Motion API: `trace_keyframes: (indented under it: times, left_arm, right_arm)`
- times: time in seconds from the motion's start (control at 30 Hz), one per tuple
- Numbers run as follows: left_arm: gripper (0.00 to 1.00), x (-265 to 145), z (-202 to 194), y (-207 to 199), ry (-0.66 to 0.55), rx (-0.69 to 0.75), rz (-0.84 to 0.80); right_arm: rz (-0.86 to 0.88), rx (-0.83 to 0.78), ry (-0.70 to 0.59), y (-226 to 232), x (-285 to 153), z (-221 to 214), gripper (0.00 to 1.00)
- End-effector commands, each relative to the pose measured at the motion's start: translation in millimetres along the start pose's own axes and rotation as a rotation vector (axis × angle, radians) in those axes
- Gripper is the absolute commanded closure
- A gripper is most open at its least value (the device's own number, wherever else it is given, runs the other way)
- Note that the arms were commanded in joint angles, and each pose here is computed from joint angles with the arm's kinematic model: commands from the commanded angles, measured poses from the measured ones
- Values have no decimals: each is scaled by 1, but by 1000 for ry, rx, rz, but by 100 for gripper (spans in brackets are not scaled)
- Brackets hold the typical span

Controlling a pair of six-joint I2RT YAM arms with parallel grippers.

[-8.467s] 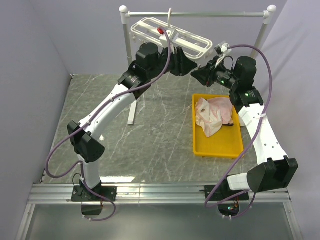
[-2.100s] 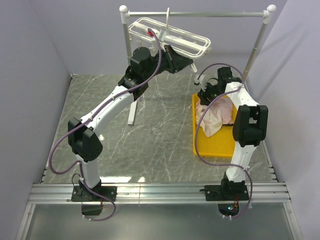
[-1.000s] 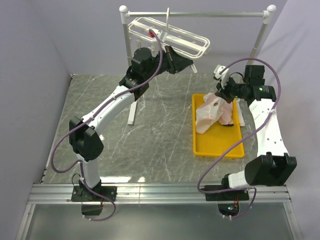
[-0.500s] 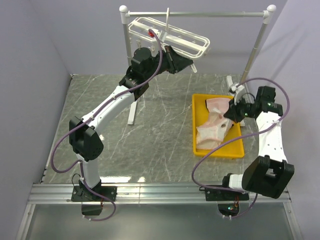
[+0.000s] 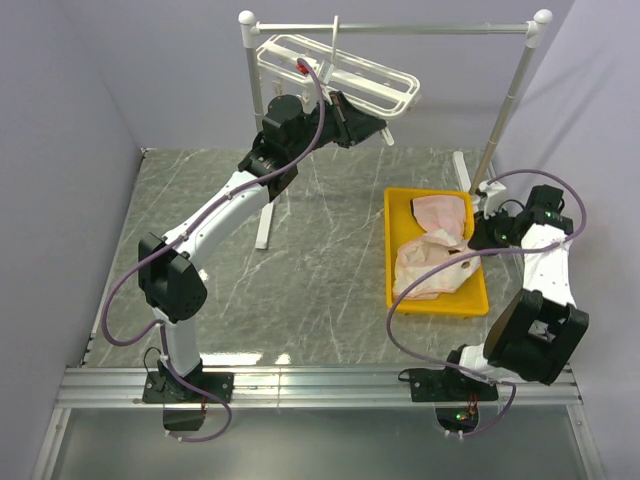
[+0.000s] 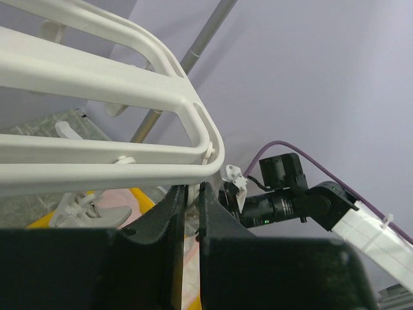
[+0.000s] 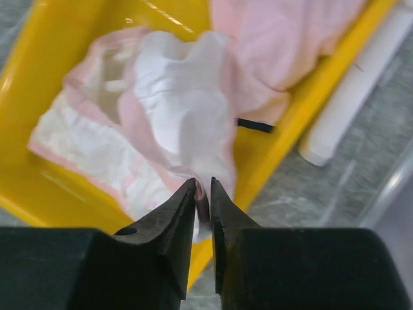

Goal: Clip the underwear to the hanger
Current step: Adjust the underwear in the bin.

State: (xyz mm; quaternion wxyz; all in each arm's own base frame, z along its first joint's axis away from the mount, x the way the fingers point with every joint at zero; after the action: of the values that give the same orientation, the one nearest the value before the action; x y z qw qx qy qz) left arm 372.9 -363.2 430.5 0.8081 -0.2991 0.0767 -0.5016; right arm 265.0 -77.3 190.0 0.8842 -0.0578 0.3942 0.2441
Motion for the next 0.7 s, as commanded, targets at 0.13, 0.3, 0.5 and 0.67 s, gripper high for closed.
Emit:
trace_keyframes:
  times: [0.13,0.3,0.5,0.67]
  left_arm:
    - [100,0,16,-11,-40,40,-45]
    - [100,0,13,-9,-33,35,-43]
    - [100,1,13,-8,-30,33,-39]
    - [100,1,12,-7,-29,29,-36]
  right_arm:
    - [-99,-16,-41,-27,-9,20,29]
    - [-45,-217,-59,-9,-6,40,30]
    - [-107,-438,7,14,29,51,32]
    - [-159,-470,124,14,54,40,30]
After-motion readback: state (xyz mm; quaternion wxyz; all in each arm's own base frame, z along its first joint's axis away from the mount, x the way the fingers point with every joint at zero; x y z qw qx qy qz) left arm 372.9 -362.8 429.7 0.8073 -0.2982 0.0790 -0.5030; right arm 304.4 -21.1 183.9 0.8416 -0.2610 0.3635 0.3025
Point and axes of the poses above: each gripper's point midway between its finger pads, its own x axis out along the fingers, its own y axis along the line the jaws close on, z = x × y, the point moved 6 cm from there along -x, back along the fingers, and after that the axes turned 2 degrees about x, right-handed, at the moved point
